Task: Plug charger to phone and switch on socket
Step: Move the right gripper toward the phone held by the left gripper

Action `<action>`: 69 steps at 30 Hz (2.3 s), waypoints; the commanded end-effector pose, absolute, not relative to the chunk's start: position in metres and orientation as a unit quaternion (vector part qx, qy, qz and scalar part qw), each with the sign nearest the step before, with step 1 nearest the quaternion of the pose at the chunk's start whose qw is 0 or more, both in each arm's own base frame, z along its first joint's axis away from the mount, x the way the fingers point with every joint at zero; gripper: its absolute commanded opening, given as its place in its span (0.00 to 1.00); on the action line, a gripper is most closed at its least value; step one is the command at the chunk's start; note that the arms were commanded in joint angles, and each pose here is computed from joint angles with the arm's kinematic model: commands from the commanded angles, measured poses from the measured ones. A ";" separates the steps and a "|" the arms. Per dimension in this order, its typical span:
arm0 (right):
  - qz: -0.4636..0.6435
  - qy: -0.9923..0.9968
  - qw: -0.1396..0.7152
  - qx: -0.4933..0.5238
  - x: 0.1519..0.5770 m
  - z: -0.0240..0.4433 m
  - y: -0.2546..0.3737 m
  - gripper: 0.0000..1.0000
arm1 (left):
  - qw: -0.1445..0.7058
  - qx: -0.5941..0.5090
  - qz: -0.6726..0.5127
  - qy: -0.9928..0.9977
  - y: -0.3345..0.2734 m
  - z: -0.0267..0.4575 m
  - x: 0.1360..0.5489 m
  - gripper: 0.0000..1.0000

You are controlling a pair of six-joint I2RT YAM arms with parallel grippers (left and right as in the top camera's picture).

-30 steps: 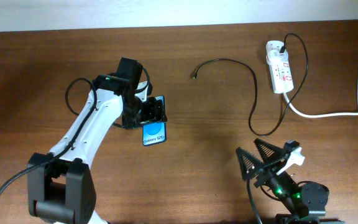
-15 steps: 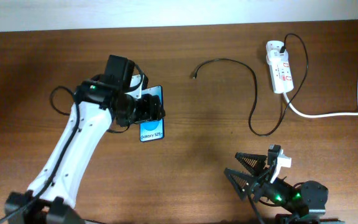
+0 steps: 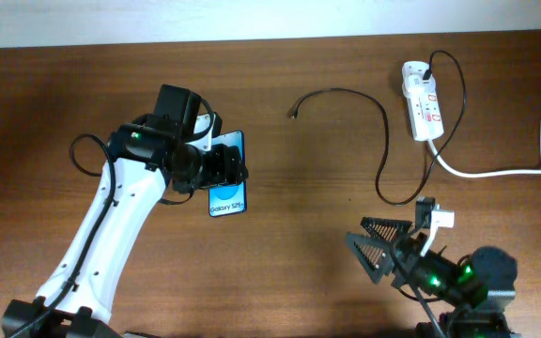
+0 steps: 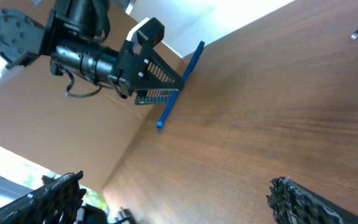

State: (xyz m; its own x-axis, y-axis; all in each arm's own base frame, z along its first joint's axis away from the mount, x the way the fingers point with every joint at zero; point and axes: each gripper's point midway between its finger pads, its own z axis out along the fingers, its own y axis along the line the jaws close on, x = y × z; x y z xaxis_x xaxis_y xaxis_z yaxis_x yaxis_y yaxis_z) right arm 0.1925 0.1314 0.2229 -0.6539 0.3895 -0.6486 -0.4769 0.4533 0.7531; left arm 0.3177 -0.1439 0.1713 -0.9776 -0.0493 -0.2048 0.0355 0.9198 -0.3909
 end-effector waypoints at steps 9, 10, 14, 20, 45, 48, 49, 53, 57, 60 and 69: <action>0.564 0.764 0.312 -0.012 0.209 0.218 0.140 0.98 | 0.129 0.007 -0.207 0.970 -0.142 0.189 0.318 0.41; 0.564 0.766 0.308 -0.009 0.211 0.216 0.140 0.99 | 0.129 0.007 -0.207 0.970 -0.142 0.189 0.318 0.41; 0.551 0.774 0.309 -0.020 0.218 0.204 0.139 0.98 | 0.129 0.007 -0.207 0.970 -0.142 0.189 0.318 0.41; 0.508 0.804 0.309 -0.013 0.238 0.172 0.131 0.98 | 0.129 0.007 -0.207 0.970 -0.142 0.189 0.318 0.41; 0.339 0.908 0.245 -0.011 0.232 0.169 0.115 0.98 | 0.127 -0.105 -0.193 0.967 -0.133 0.188 0.326 0.41; 0.347 0.908 0.236 0.012 0.232 0.170 0.116 0.98 | 0.124 -0.147 -0.201 0.961 -0.134 0.189 0.329 0.40; 0.354 0.907 0.226 0.039 0.232 0.170 0.116 0.98 | 0.126 -0.155 -0.204 0.958 -0.134 0.190 0.331 0.40; 0.371 0.898 0.212 0.101 0.242 0.171 0.116 0.98 | 0.138 -0.184 -0.218 0.949 -0.137 0.194 0.340 0.40; 0.378 0.898 0.191 0.120 0.257 0.159 0.119 0.98 | 0.143 -0.199 -0.225 0.943 -0.139 0.197 0.344 0.40; 0.419 0.888 0.154 0.107 0.261 0.152 0.134 0.98 | 0.149 -0.206 -0.230 0.939 -0.140 0.199 0.348 0.40; 0.457 0.878 0.144 -0.004 0.263 0.149 0.192 0.98 | 0.163 -0.225 -0.230 0.933 -0.137 0.201 0.356 0.40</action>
